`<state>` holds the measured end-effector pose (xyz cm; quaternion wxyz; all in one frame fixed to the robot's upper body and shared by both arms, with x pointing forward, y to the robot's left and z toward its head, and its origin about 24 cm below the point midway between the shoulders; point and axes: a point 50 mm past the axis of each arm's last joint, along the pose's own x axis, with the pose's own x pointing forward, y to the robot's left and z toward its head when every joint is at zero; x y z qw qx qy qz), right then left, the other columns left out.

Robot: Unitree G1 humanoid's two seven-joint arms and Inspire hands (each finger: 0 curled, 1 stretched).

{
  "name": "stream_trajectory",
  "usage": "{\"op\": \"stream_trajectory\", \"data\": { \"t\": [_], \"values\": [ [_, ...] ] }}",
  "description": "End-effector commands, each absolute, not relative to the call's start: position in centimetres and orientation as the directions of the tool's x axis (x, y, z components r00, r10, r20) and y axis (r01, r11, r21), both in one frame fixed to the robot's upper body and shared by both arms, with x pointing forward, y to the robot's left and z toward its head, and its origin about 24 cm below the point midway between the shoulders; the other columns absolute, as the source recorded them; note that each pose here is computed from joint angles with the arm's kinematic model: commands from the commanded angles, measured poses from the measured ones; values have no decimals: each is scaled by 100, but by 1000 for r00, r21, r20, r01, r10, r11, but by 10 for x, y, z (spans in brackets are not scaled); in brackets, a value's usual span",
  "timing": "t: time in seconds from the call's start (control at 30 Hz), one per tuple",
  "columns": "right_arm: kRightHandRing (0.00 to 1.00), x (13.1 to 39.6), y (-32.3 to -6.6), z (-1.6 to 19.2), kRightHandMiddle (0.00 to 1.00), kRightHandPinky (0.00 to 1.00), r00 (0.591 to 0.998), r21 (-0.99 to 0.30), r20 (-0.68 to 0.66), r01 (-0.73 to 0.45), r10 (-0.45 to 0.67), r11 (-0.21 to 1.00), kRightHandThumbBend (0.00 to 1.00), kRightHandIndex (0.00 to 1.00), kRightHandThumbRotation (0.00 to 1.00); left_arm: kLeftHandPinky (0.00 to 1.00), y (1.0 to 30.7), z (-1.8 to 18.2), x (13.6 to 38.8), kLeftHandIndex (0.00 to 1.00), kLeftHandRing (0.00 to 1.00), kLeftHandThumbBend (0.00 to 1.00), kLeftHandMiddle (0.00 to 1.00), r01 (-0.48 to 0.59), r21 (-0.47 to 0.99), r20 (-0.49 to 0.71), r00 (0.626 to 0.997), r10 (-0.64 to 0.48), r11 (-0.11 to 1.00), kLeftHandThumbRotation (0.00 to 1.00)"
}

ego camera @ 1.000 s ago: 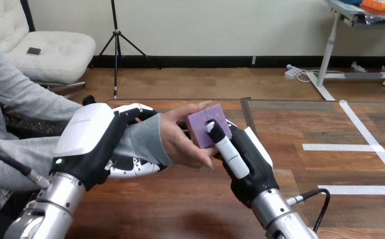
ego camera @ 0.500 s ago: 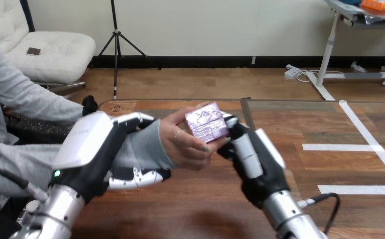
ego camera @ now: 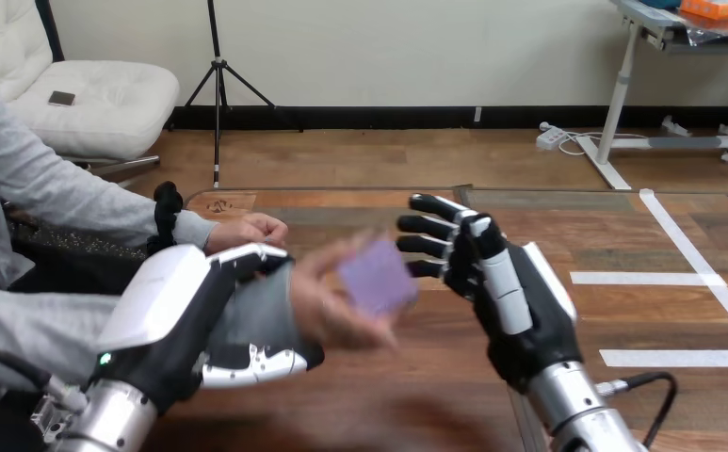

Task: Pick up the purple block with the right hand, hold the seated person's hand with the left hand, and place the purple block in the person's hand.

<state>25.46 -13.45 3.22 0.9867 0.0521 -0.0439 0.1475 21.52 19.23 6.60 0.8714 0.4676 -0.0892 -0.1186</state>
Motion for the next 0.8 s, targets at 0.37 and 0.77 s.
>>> {"op": "stream_trajectory", "data": {
  "t": [0.37,0.77],
  "values": [
    [73,259,-140,50,76,66,951,85,190,-263,243,961,96,77,89,57,192,81,212,72,71,79,75,72,796,124,953,-278,601,37],
    [74,258,-145,47,77,67,954,104,185,-257,235,961,96,78,87,58,198,81,209,73,72,81,77,58,729,153,958,-245,682,43]
  ]
}}
